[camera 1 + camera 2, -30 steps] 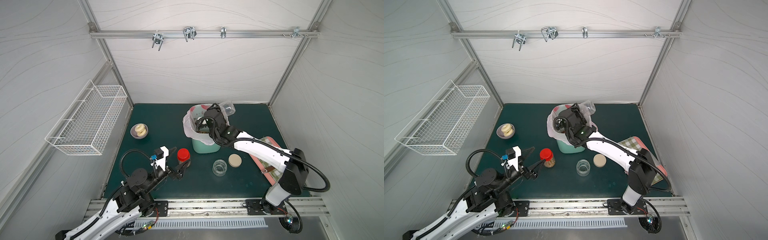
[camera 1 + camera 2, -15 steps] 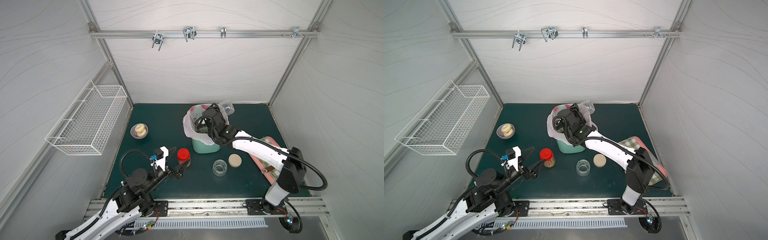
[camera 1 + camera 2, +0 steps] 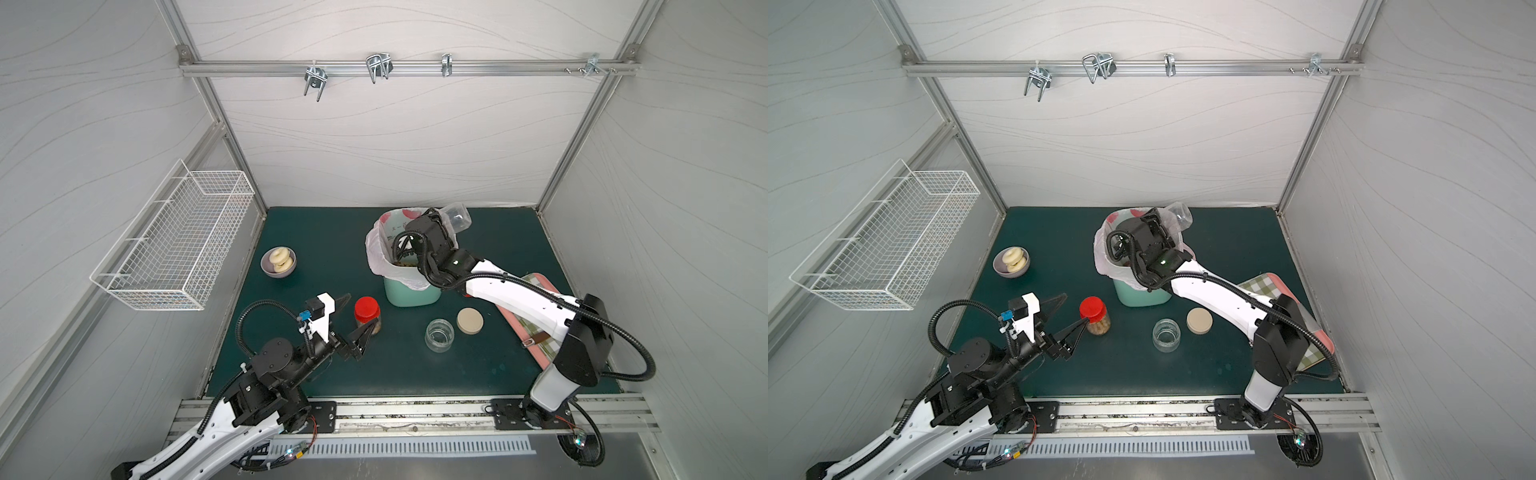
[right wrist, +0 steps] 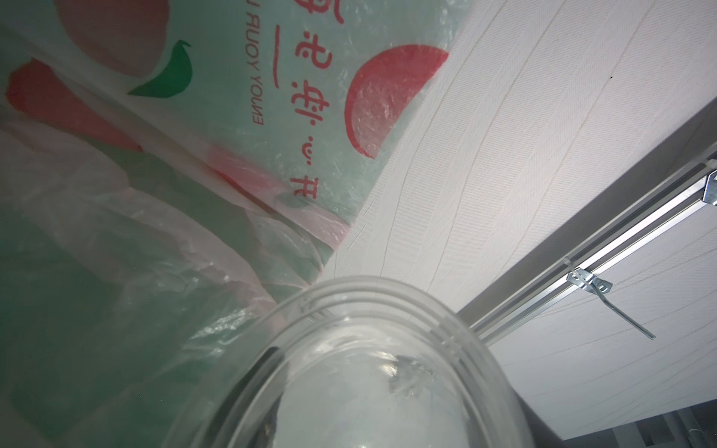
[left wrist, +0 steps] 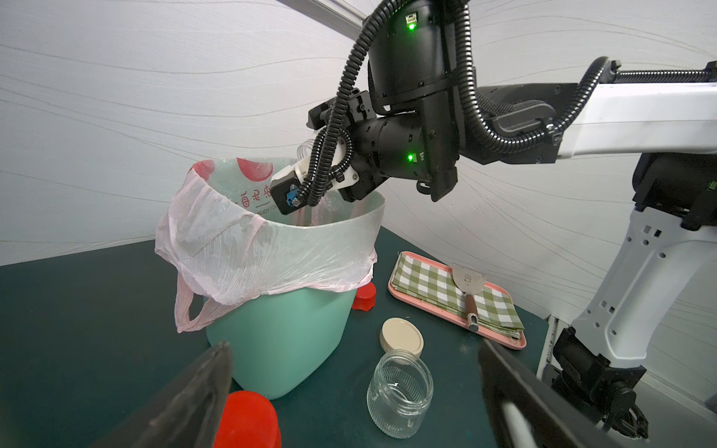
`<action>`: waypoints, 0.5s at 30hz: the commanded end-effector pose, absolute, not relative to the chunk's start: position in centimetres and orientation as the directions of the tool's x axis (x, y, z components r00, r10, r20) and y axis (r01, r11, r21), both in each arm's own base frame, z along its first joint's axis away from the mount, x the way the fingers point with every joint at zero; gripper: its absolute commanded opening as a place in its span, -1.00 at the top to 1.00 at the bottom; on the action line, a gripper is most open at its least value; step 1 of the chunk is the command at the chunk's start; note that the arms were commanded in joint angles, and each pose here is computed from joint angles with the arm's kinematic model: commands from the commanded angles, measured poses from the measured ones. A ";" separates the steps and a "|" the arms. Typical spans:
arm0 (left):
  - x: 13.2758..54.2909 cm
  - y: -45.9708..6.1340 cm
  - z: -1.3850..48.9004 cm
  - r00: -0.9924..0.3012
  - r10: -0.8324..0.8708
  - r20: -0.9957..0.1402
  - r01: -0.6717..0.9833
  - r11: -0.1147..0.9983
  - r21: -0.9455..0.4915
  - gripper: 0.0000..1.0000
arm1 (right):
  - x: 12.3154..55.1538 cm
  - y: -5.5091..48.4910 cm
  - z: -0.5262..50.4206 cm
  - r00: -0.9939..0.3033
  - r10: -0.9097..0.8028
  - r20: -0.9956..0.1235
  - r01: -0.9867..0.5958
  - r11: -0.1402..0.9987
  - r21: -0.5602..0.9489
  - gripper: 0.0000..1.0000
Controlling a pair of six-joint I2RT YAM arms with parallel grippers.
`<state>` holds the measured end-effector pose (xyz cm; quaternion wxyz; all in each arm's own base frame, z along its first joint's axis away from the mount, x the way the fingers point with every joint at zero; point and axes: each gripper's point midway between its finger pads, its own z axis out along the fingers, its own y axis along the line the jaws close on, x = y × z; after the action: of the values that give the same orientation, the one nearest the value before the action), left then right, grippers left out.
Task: Empty moldy peanuts from jars
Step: Pour the moldy peanuts from the jar into the trash bin.
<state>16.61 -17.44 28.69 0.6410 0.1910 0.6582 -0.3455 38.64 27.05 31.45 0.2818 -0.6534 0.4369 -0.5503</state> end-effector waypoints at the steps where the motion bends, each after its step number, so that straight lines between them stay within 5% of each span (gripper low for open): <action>1: 16.6 -17.1 29.4 -0.077 -0.202 -0.976 0.690 0.696 -0.199 -0.99 | 38.1 25.9 33.2 -0.021 -0.919 0.394 -0.272 -0.374 -0.886 1.00; 9: 16.8 -17.4 29.4 -0.081 -0.199 -0.977 0.692 0.694 -0.199 -0.99 | 37.1 25.5 35.4 -0.016 -0.978 0.209 -0.279 -0.196 -0.940 1.00; 15: 16.9 -17.6 29.4 -0.084 -0.198 -0.977 0.694 0.692 -0.200 -0.99 | 35.5 25.1 37.4 -0.021 -0.997 -0.076 -0.334 0.079 -0.939 1.00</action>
<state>16.85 -17.67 28.28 0.6365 0.1937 0.6645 -0.3403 36.96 26.20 35.26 0.3777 -0.5953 0.5476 -0.4507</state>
